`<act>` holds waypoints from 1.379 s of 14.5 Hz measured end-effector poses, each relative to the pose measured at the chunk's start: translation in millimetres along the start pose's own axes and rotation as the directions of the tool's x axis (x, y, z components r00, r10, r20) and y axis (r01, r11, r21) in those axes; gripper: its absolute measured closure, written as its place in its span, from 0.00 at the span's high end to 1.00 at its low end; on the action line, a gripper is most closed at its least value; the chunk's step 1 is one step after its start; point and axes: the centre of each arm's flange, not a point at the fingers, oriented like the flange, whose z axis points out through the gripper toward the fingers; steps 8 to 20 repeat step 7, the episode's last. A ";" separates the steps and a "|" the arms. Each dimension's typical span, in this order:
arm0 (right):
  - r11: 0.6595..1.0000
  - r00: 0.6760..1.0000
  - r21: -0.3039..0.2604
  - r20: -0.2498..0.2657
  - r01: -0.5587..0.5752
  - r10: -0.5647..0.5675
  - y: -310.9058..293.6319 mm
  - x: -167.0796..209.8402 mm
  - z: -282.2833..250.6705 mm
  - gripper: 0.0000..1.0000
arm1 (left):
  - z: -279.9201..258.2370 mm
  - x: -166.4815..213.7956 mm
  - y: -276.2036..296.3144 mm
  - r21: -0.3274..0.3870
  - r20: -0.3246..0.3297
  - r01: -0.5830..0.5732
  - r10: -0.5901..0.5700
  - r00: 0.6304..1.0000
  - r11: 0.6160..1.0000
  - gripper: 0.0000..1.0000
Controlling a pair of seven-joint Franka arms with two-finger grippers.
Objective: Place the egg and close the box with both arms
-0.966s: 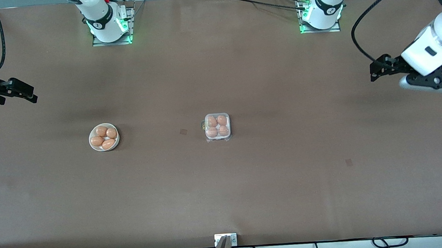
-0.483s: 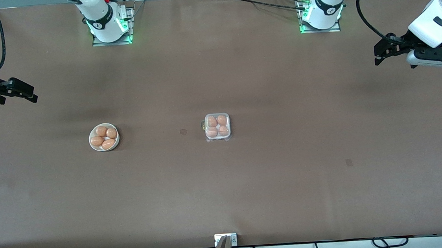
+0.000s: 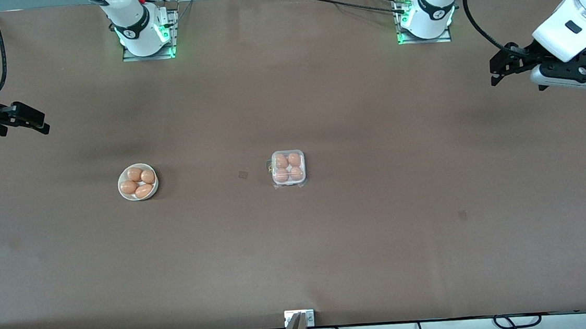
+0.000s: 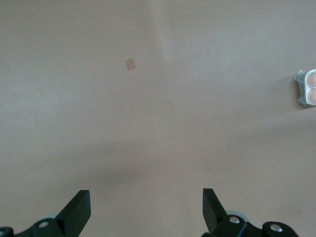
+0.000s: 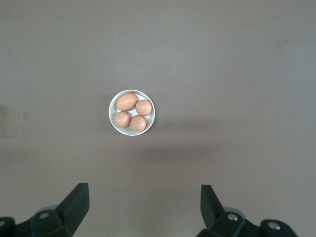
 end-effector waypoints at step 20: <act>1.000 1.000 0.000 0.004 -0.001 0.001 0.3 -1.6 -1.1 1.00 | -0.1 1.1 12.1 0.001 0.000 -0.022 0.022 1.000 1.000 1.00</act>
